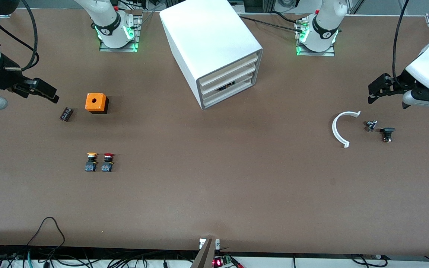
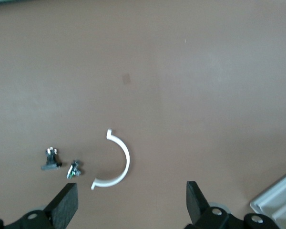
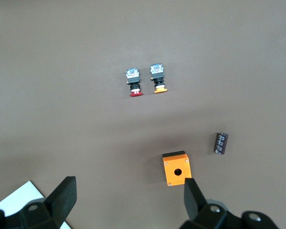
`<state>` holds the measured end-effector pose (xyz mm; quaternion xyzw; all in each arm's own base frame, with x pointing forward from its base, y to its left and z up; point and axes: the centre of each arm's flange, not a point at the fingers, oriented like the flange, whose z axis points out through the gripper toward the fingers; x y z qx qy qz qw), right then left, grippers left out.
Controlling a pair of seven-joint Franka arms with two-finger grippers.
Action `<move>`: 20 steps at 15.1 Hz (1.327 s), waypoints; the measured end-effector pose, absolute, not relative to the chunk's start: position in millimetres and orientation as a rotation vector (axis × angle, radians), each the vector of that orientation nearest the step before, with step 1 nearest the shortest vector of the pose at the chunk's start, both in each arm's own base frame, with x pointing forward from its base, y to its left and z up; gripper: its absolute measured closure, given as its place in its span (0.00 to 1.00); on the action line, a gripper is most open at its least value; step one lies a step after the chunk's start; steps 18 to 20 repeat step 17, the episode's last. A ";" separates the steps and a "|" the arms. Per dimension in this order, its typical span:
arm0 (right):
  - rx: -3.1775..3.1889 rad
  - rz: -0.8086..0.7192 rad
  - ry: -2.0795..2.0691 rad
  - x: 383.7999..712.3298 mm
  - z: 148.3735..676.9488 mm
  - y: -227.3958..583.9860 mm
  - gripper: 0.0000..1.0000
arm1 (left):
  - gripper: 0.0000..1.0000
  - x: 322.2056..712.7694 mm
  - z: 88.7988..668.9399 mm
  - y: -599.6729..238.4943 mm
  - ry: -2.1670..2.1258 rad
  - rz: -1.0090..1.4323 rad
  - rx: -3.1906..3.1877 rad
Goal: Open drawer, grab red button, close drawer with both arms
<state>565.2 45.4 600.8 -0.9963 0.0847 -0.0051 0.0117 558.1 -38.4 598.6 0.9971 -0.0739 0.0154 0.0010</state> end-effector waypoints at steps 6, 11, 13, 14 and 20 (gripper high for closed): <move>-3.114 -0.111 0.074 545.3 622.9 48.7 0.00 | 0.00 553.2 595.2 -42.2 -0.200 -0.017 3.133; -3.113 -0.159 -0.024 547.4 629.3 48.0 0.00 | 0.00 551.3 600.5 -38.7 -0.188 -0.002 3.134; -3.112 -0.161 -0.034 551.6 630.2 50.2 0.00 | 0.00 550.1 603.3 -36.6 -0.183 0.006 3.134; -3.112 -0.161 -0.040 553.4 630.5 51.8 0.00 | 0.00 549.6 603.9 -36.4 -0.182 0.005 3.134; -3.112 -0.164 -0.041 556.9 631.3 51.9 0.00 | 0.00 546.8 603.2 -35.9 -0.181 -0.025 3.134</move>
